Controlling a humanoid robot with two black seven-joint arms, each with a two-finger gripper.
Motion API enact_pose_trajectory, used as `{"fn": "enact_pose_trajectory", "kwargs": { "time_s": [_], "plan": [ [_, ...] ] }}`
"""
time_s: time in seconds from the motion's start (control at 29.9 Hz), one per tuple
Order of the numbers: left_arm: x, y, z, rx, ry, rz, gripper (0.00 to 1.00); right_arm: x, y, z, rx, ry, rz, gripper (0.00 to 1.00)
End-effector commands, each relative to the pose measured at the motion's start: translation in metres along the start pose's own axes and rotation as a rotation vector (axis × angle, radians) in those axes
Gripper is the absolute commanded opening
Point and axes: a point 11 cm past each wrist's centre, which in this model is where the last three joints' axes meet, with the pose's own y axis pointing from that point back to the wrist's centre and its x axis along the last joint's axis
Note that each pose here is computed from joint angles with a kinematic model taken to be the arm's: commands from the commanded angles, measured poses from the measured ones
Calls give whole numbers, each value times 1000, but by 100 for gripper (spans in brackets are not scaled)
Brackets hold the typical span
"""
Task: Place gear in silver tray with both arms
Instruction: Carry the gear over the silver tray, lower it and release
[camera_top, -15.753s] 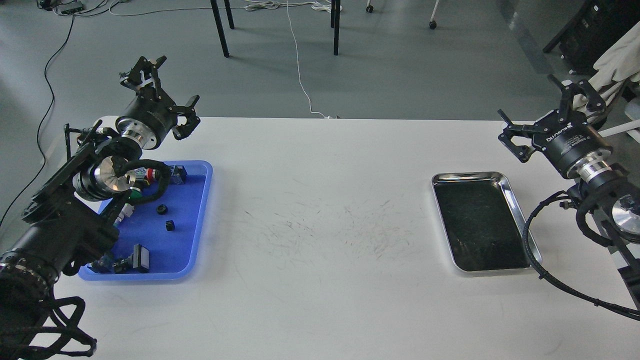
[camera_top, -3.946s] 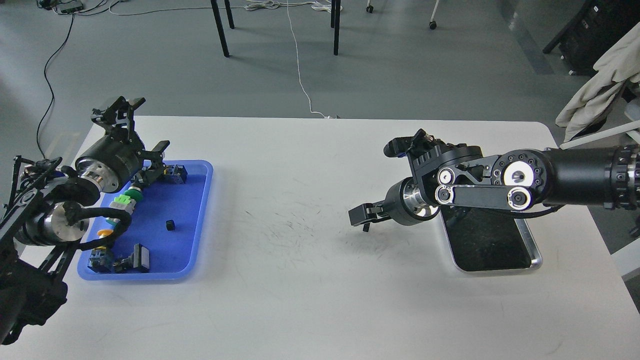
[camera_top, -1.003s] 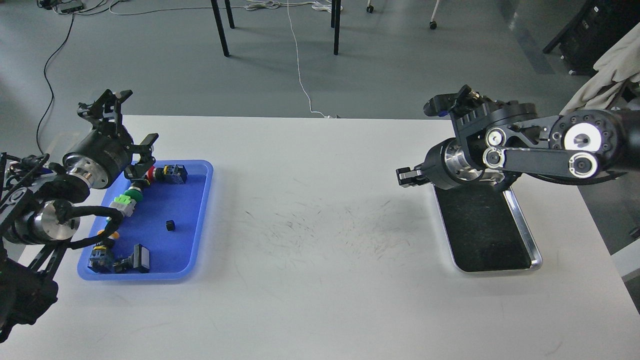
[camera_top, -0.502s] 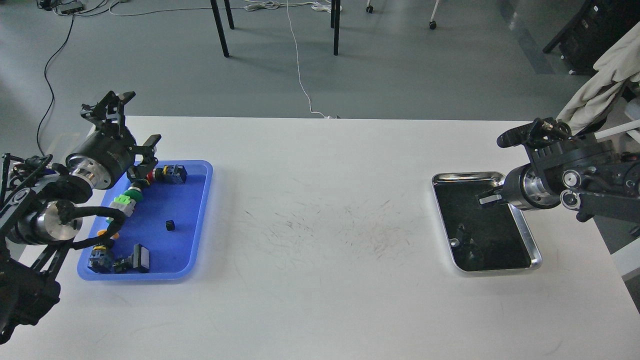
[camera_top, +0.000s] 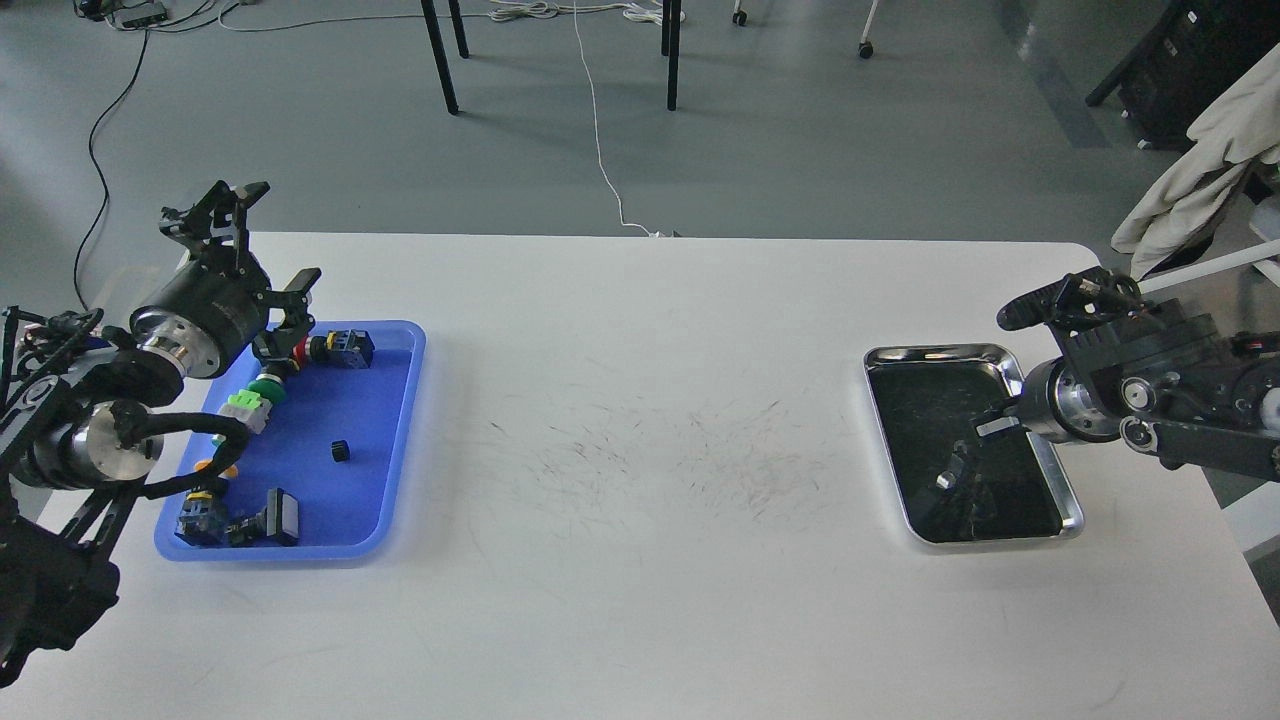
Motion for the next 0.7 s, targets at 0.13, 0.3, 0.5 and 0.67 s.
{"fn": "enact_pose_trajectory", "kwargs": {
  "time_s": [0.13, 0.3, 0.5, 0.67],
  "plan": [
    [0, 0, -1, 2, 1, 0, 98, 1, -8, -17, 21, 32, -6, 2],
    [0, 0, -1, 2, 0, 1, 98, 9, -17, -23, 8, 46, 5, 2],
    [1, 0, 1, 1, -3, 2, 98, 13, -20, -34, 19, 69, 6, 6],
    [1, 0, 0, 1, -1, 2, 98, 9, -20, -34, 26, 74, -10, 24]
  ]
}}
